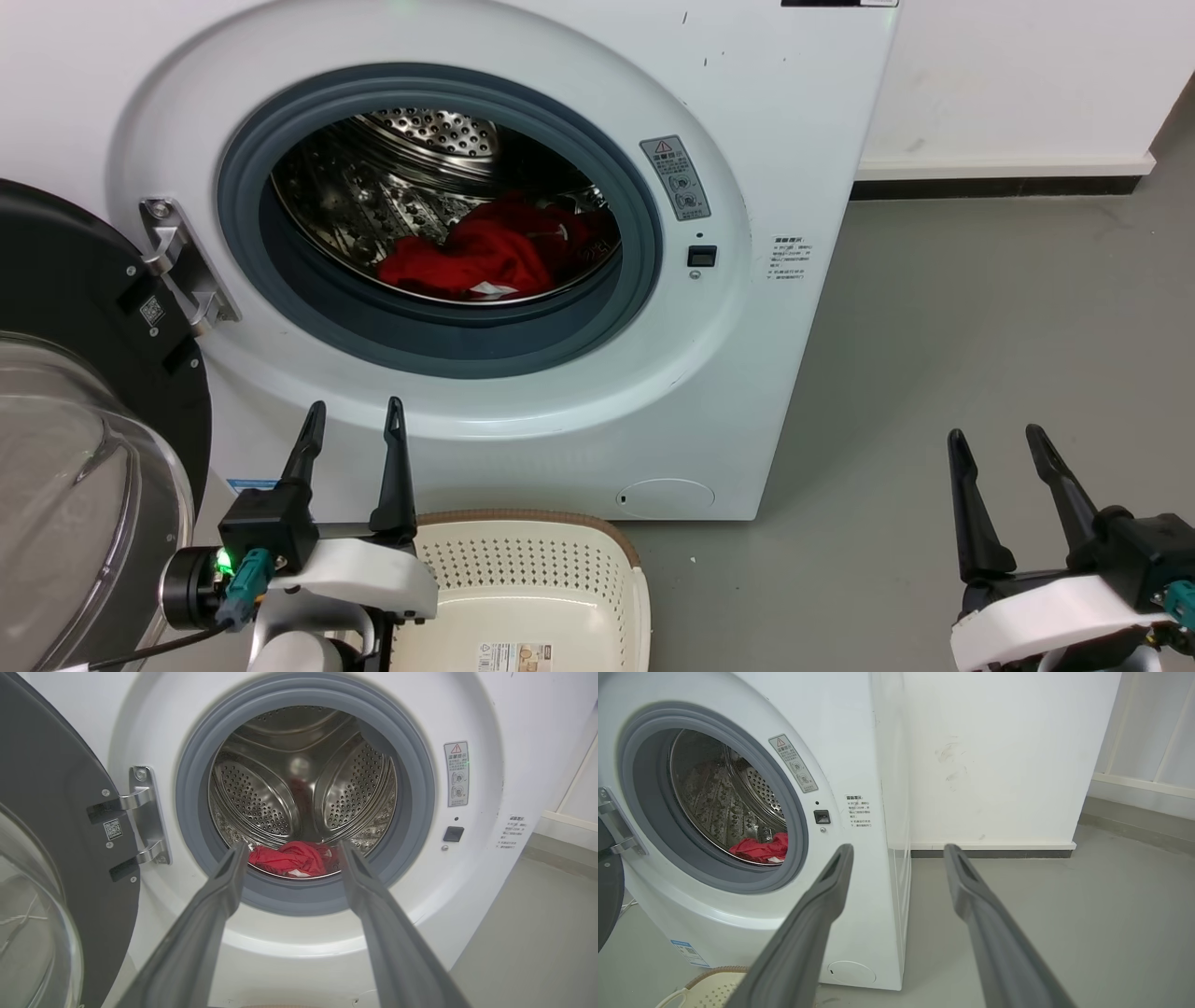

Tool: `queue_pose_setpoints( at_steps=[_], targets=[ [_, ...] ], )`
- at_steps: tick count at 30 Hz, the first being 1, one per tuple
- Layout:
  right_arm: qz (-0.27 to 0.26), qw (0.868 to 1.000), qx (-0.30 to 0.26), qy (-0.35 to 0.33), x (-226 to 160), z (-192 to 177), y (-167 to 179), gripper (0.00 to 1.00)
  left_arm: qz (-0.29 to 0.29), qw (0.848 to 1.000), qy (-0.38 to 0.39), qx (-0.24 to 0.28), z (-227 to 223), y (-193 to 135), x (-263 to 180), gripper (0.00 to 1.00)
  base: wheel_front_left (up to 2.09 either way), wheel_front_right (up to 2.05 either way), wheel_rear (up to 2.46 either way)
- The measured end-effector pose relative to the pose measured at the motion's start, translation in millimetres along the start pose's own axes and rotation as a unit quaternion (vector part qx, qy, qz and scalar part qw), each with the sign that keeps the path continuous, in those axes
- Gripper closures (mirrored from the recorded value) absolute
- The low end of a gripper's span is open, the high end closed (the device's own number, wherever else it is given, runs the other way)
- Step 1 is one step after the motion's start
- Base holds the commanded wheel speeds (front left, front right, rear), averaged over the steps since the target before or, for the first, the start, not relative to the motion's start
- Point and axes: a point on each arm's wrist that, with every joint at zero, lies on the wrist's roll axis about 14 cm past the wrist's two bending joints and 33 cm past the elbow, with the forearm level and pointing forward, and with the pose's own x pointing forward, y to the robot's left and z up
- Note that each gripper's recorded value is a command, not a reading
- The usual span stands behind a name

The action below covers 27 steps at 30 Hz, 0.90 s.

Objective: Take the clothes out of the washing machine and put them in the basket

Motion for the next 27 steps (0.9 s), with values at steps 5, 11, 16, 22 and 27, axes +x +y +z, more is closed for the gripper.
queue_pose_setpoints(
  at_steps=[5,11,16,22,27],
  targets=[
    [0.003,1.000,-0.020,-0.001,-0.3,1.5,1.1,0.00,-0.002,1.000,-0.004,0.018,0.6,-0.7,-0.1,0.00,0.00,0.00,0.00],
    [0.005,0.999,-0.042,-0.005,-0.9,4.0,2.0,0.00,-0.005,0.999,-0.007,0.038,-0.2,-1.6,0.1,0.00,0.00,0.00,0.00],
    [0.005,0.998,-0.059,-0.006,-1.5,4.9,2.0,0.00,-0.007,0.998,-0.008,0.054,-1.4,-1.6,-0.3,0.00,0.00,0.00,0.00],
    [0.008,0.997,-0.080,-0.011,-2.8,7.5,3.3,0.00,-0.008,0.997,-0.011,0.072,-1.8,-1.3,-1.1,0.00,0.00,0.00,0.00],
    [0.009,0.995,-0.096,-0.009,-4.3,7.2,3.5,0.00,-0.009,0.996,-0.012,0.083,-3.1,-1.3,-1.6,0.00,0.00,0.00,0.00]
  ],
)
